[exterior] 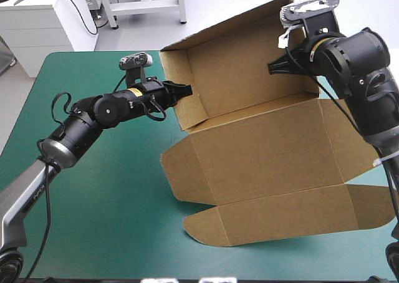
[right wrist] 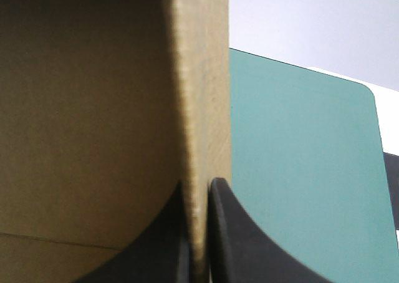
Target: Fold the box
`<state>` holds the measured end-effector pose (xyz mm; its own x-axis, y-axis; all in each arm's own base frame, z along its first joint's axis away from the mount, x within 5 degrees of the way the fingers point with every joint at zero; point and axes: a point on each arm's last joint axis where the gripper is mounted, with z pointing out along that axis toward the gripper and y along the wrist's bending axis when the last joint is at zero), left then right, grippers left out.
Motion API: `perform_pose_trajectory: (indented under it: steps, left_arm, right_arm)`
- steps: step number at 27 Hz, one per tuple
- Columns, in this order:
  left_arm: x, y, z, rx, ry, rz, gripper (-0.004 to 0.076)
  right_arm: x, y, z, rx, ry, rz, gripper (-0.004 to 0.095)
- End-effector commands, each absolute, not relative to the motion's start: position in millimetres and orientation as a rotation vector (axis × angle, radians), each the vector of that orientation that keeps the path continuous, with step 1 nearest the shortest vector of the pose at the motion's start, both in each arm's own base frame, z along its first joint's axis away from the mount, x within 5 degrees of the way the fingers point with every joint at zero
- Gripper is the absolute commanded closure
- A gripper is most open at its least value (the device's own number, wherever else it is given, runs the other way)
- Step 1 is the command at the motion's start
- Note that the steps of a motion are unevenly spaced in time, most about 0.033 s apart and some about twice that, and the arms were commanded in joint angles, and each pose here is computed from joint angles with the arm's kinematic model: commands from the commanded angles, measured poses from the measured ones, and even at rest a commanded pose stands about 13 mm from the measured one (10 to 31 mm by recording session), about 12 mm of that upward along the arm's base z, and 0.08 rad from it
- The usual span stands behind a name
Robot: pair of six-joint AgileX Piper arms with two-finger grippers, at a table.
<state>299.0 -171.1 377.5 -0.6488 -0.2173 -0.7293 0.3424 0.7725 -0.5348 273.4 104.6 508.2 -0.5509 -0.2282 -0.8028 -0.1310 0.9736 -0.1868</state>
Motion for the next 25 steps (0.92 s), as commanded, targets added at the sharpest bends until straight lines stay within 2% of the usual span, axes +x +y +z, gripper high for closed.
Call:
perform_pose_trajectory:
  steps: [1, 7, 13, 18, 25]
  left_arm:
    - [286, -172, 408, 0.058, 2.015, -0.948, 0.0732]
    - [286, -162, 425, 0.118, 2.125, -0.734, 0.0732]
    - [299, -157, 420, 0.146, 2.318, -0.487, 0.0731]
    - [319, -169, 386, 0.191, 2.525, -0.401, 0.0731]
    - [334, -177, 344, 0.242, 2.707, -0.317, 0.0731]
  right_arm:
    - [259, 102, 523, -0.212, 2.119, -0.043, 0.0908]
    - [275, 105, 504, -0.204, 2.205, 0.004, 0.0908]
    - [302, 96, 450, -0.180, 2.422, 0.077, 0.0908]
    - [315, 90, 394, -0.190, 2.627, 0.103, 0.0908]
    - [333, 99, 340, -0.232, 2.803, 0.157, 0.0910]
